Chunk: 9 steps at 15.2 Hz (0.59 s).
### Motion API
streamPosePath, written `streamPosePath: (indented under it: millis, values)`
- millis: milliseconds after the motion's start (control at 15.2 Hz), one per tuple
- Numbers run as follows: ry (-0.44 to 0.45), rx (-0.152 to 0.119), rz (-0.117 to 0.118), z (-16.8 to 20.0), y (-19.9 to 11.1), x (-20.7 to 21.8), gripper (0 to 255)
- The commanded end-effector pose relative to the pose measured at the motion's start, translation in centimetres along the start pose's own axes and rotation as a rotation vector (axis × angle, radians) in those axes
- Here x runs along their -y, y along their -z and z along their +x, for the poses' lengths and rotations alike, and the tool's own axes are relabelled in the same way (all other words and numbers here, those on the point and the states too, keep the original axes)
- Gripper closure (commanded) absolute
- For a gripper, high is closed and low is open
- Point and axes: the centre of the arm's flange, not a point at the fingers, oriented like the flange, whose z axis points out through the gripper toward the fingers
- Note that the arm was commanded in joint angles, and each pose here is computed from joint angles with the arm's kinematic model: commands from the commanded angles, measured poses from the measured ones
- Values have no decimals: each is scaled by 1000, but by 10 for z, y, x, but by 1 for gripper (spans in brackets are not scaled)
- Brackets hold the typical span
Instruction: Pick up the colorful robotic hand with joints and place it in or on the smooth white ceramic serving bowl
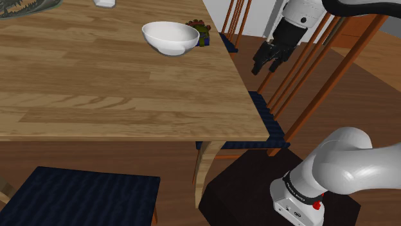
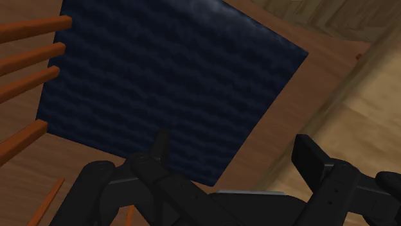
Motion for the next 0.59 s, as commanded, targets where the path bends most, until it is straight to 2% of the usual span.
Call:
streamPosePath:
  millis: [0, 528]
  values:
    - [0, 0, 0, 0, 0, 0, 0]
    - [-222, -67, 40, 86, -2, 36, 0]
